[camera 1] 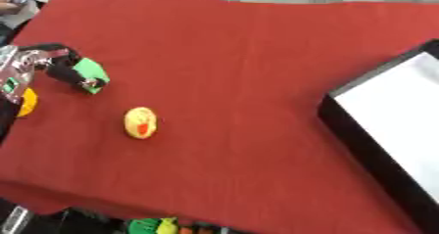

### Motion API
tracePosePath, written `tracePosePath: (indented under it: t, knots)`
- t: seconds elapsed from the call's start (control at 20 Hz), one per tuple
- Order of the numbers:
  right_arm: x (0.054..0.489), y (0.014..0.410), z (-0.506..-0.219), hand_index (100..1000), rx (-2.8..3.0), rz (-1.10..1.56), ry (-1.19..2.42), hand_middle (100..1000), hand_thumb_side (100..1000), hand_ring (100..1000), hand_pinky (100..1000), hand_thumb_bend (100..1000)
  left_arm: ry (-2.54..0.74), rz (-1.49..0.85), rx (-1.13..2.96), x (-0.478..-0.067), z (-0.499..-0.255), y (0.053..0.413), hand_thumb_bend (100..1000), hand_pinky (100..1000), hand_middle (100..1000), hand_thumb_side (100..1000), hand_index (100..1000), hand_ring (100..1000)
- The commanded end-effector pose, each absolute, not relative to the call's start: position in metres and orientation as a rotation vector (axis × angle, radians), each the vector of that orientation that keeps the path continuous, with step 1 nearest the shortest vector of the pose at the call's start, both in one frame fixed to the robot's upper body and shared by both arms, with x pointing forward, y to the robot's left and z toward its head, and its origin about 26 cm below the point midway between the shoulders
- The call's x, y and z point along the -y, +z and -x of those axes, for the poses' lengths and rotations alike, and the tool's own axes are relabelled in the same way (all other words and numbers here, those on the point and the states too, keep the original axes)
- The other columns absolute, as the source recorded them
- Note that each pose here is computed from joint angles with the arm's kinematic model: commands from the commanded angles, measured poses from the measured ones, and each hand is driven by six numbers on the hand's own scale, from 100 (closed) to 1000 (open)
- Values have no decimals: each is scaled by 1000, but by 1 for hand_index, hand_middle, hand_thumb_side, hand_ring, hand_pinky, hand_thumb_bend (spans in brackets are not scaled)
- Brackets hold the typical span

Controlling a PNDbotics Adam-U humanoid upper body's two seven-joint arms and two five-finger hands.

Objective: Pick up the objects with one hand, pass them to the other hand, and then place them into the box on the other side of the table.

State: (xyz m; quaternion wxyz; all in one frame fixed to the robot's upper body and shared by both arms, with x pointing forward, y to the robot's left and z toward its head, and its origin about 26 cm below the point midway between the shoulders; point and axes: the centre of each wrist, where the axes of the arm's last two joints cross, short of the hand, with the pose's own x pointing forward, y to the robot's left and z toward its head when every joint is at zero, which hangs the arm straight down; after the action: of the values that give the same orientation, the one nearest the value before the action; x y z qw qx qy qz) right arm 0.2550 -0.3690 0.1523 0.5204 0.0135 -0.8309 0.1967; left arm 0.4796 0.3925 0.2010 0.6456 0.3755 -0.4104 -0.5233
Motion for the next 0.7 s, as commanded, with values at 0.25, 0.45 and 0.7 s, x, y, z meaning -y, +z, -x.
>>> tracePosePath:
  t: [0.25, 0.45, 0.7]
  knots:
    - [372, 153, -255, 1000, 1983, -17, 472, 1000, 789, 1000, 1000, 100, -1177, -877, 957, -397, -479, 218, 317, 924, 764, 381, 698, 898]
    - [372, 152, -254, 1000, 1981, -18, 470, 1000, 788, 1000, 1000, 100, -1176, -860, 983, -394, -479, 222, 234, 917, 743, 345, 677, 881]
    - [373, 153, -254, 1000, 1982, -19, 470, 1000, 785, 1000, 1000, 100, -1193, -840, 1038, -390, -477, 235, 151, 904, 723, 280, 655, 860]
